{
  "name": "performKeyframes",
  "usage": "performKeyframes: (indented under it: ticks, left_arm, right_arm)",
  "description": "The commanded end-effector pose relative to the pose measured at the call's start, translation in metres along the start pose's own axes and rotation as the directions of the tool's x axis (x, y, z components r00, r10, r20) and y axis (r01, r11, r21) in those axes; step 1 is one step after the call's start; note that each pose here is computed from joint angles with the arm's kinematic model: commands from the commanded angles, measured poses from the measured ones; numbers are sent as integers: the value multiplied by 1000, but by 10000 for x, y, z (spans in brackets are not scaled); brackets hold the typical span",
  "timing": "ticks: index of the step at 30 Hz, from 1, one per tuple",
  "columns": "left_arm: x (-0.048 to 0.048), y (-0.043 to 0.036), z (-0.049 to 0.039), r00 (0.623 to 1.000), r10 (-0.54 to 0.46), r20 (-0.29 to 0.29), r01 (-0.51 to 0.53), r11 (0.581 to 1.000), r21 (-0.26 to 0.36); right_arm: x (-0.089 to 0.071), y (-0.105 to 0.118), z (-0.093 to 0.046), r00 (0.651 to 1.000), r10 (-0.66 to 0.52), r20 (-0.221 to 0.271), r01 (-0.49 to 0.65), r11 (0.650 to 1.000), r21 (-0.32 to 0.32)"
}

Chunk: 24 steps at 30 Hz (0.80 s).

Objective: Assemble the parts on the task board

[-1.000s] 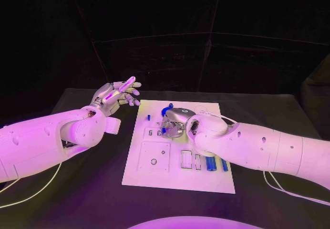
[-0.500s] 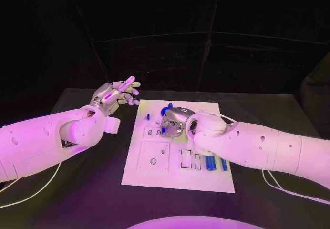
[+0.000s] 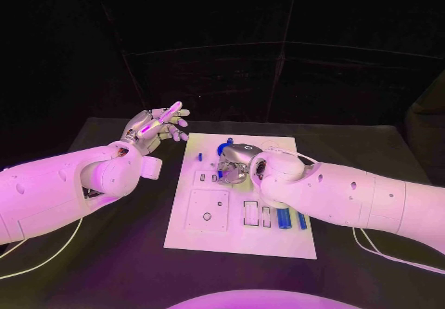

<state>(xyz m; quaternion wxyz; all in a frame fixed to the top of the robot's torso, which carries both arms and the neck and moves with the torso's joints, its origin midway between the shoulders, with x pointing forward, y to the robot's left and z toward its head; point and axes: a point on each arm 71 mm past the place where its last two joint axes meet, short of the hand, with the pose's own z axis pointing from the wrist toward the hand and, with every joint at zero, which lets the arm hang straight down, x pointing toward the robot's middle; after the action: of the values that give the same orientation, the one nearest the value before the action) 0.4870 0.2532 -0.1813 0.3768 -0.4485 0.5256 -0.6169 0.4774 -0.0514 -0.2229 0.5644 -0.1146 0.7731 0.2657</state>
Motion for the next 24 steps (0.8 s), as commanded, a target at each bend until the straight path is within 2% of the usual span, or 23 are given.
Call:
performKeyframes:
  ticks: [1, 24]
  left_arm:
    - [13, -16, 5, 1000, -7, -10, 7, 1000, 7]
    - [11, -12, 5, 1000, -7, -11, 7, 1000, 2]
  right_arm:
    - [67, -45, -3, 999, -25, -48, 26, 999, 32]
    - [82, -53, 3, 998, -34, -58, 36, 999, 38]
